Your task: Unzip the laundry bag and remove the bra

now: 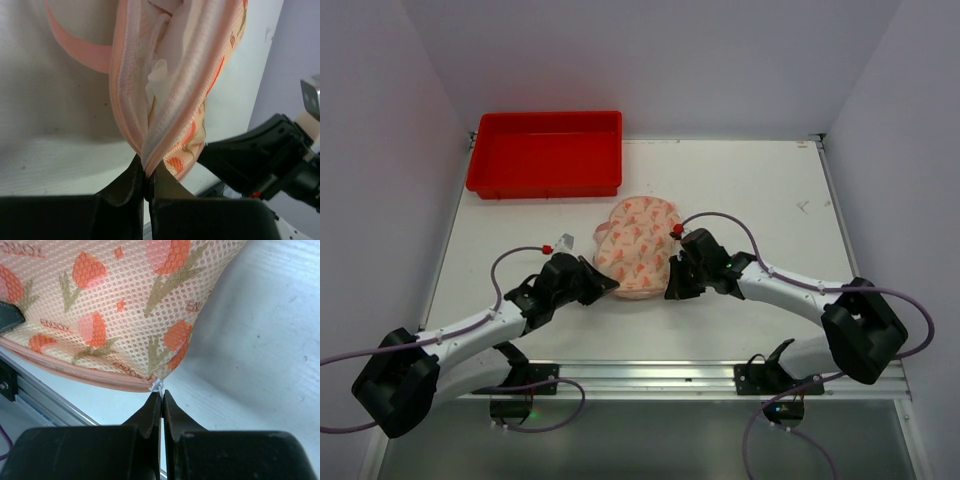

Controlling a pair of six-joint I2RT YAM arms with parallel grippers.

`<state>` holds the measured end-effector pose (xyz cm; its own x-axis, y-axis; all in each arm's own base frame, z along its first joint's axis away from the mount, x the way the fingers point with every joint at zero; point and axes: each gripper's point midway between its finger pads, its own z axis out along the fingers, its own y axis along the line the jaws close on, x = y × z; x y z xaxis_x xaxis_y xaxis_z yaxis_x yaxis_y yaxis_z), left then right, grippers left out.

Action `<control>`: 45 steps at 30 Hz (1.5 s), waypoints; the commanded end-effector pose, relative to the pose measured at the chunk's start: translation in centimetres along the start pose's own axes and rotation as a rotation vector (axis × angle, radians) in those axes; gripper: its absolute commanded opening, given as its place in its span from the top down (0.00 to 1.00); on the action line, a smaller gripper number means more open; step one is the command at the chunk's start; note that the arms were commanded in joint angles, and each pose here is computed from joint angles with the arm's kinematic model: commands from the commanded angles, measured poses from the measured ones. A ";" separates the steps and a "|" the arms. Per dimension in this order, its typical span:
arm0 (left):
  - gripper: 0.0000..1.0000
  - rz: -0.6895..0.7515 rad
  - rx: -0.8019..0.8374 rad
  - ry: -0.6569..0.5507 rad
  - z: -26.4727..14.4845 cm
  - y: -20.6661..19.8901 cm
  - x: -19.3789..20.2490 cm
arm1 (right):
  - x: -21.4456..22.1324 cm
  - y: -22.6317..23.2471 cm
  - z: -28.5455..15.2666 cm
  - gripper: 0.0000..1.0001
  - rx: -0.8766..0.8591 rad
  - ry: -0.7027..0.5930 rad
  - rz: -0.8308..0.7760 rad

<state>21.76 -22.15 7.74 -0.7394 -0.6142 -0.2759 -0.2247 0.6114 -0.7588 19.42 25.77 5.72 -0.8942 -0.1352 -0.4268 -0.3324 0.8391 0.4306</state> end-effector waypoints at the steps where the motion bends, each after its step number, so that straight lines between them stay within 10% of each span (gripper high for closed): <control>1: 1.00 0.006 -0.022 0.037 -0.4 1.5 1.1 | 1.2 -4.2 -0.9 1.00 0.142 0.008 0.069; 5: 0.95 0.023 0.007 0.081 -0.5 1.2 2.4 | 0.7 -3.7 -1.0 1.00 0.125 0.004 0.049; 8: 0.52 0.072 0.043 0.120 -0.7 0.1 3.4 | 0.0 -3.2 -1.9 1.00 0.118 -0.013 0.034; 10: 0.11 0.099 0.039 0.129 -1.3 0.2 3.6 | -1.2 -2.8 -3.3 0.75 0.119 -0.063 0.018; 12: 0.00 0.136 -0.025 0.126 -2.2 1.1 3.3 | -1.6 -2.8 -4.6 0.46 0.135 -0.082 0.000; 20: 0.03 0.364 -0.151 -0.134 -4.6 -1.4 -4.6 | -6.3 -0.7 -11.4 0.02 0.124 -0.319 -0.044; 32: 0.26 0.538 -0.091 -0.016 4.6 -6.5 -10.9 | -7.7 -0.6 -15.1 0.01 0.062 -0.572 0.011; 45: 0.49 0.500 -0.090 0.123 6.9 -4.0 -8.4 | -7.2 -1.8 -15.6 0.01 0.092 -0.615 0.024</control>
<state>32.87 -22.20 8.41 -0.8467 -0.1927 -0.4960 0.0726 0.8816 -0.4665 21.00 17.14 19.45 -0.5934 0.1436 -0.7920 -0.2824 0.8843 0.3719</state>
